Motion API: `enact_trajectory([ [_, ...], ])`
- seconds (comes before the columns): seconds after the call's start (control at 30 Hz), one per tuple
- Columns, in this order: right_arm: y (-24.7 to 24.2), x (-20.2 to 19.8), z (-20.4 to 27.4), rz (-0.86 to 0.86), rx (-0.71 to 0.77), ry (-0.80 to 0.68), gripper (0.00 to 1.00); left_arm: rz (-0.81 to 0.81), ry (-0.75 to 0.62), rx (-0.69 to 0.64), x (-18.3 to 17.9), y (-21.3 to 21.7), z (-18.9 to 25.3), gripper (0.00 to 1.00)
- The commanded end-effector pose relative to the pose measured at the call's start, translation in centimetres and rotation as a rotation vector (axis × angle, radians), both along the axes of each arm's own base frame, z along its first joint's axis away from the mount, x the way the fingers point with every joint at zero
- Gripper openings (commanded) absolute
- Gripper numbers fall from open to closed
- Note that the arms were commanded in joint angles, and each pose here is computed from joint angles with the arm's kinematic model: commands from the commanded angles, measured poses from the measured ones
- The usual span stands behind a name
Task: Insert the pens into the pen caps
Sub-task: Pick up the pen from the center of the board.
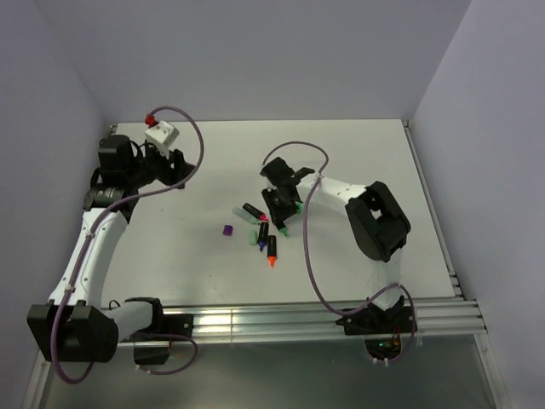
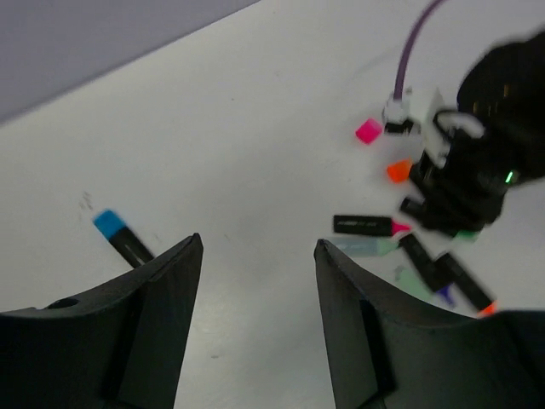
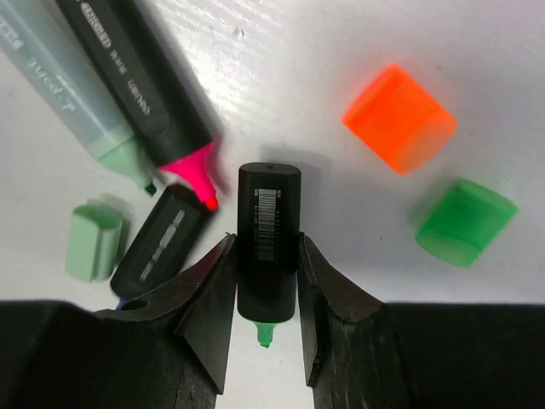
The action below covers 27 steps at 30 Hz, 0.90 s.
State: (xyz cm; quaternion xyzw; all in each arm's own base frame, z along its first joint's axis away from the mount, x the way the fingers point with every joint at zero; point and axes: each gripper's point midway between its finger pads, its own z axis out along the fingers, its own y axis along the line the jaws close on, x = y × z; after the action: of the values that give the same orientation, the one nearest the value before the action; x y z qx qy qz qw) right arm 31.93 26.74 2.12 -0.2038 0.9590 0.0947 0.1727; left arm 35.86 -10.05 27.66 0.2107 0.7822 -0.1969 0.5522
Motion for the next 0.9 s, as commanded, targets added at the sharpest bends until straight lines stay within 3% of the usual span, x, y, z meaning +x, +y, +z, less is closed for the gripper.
enact_trajectory([
  [0.0, 0.1, 1.2, 6.2, 0.008, 0.105, -0.078, 0.00, -0.329, -0.366, 0.254, -2.1, -2.0, 3.4, 0.59],
  [0.2, 0.1, 0.7, 12.9, 0.052, 0.280, -0.131, 0.00, -0.646, -0.699, 0.719, -3.5, -4.7, 0.0, 0.63],
  [0.23, 0.3, 0.5, 13.5, 0.058, 0.302, -0.130, 0.00, -0.731, -0.732, 0.751, -4.6, -6.4, -2.6, 0.63],
  [0.27, 0.7, 0.1, 14.5, 0.073, 0.335, -0.132, 0.00, -0.782, -0.879, 0.852, -5.1, -7.2, -2.3, 0.62],
  [0.37, 1.2, -0.6, 15.8, 0.070, 0.383, -0.111, 0.00, -0.931, -1.121, 0.940, -7.3, -10.3, -4.1, 0.60],
  [0.47, 1.5, -1.1, 16.1, 0.034, 0.408, -0.074, 0.00, -1.064, -1.233, 0.922, -9.4, -13.1, -4.7, 0.59],
  [0.6, 2.3, -1.9, 16.7, 0.026, 0.456, -0.034, 0.00, -1.220, -1.336, 0.953, -11.8, -16.1, -6.7, 0.59],
  [0.7, 2.8, -2.4, 15.9, 0.022, 0.454, 0.001, 0.00, -1.265, -1.337, 0.974, -12.2, -17.3, -8.1, 0.60],
  [0.87, 4.1, -3.5, 14.5, 0.027, 0.497, 0.121, 0.00, -1.202, -1.396, 1.031, -11.1, -18.6, -9.4, 0.60],
])
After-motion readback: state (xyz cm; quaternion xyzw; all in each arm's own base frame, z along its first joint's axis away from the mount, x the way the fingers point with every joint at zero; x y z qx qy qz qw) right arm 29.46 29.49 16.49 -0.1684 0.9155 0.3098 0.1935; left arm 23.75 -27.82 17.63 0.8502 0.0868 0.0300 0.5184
